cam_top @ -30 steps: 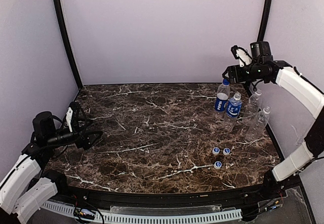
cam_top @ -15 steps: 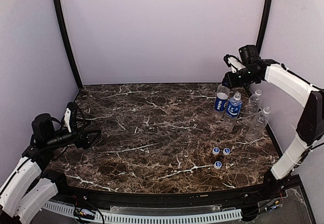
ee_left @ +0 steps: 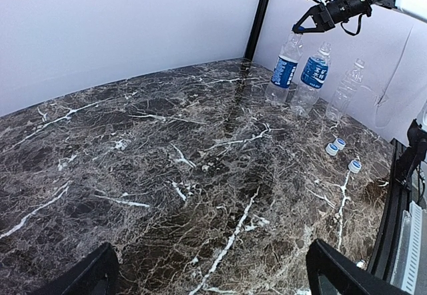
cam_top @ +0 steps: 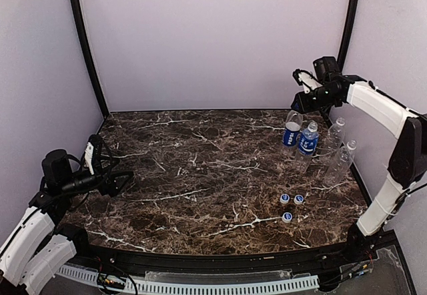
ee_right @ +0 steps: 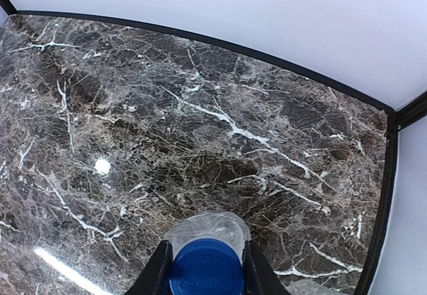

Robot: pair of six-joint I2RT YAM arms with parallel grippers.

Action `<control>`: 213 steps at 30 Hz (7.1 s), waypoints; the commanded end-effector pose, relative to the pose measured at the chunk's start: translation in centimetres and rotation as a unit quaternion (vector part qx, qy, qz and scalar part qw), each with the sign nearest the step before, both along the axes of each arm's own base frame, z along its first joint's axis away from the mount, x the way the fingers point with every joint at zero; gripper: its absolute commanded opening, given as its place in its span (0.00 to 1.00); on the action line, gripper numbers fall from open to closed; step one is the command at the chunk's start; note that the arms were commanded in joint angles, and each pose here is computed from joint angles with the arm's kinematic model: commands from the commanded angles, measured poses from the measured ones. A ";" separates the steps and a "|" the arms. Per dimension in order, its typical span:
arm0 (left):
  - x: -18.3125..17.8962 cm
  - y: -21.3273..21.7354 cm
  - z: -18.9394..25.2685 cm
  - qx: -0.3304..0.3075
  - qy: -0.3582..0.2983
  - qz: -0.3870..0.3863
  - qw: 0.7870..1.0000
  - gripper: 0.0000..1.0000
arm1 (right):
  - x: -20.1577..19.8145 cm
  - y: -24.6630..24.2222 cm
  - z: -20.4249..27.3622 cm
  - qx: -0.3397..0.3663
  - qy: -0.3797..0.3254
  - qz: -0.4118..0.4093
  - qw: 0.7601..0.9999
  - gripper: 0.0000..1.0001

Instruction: Unscrew the bottle caps

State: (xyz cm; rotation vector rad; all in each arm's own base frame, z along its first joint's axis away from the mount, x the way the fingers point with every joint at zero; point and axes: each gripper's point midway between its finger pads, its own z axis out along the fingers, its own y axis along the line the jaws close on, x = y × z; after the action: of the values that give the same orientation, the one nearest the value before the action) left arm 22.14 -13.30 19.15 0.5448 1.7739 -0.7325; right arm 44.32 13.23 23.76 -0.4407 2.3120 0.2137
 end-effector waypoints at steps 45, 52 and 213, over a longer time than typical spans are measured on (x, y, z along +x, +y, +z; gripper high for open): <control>-4.7 -5.4 3.0 0.053 -0.037 -0.212 0.975 0.71 | -27.4 44.3 13.5 0.291 -0.077 0.568 0.766 0.00; -5.2 -5.6 3.2 0.040 -0.036 -0.224 0.973 0.51 | -27.2 44.1 13.2 0.285 -0.079 0.564 0.771 0.00; -8.0 -4.7 -1.4 0.215 -0.116 -0.305 0.920 0.23 | -31.1 37.6 8.8 -0.059 -0.346 0.665 0.660 0.98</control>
State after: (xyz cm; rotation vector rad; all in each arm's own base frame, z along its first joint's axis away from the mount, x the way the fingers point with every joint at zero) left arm 14.08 -18.12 17.26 1.5118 1.5047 -0.6228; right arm 11.10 51.53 28.73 -2.0239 0.7488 0.4993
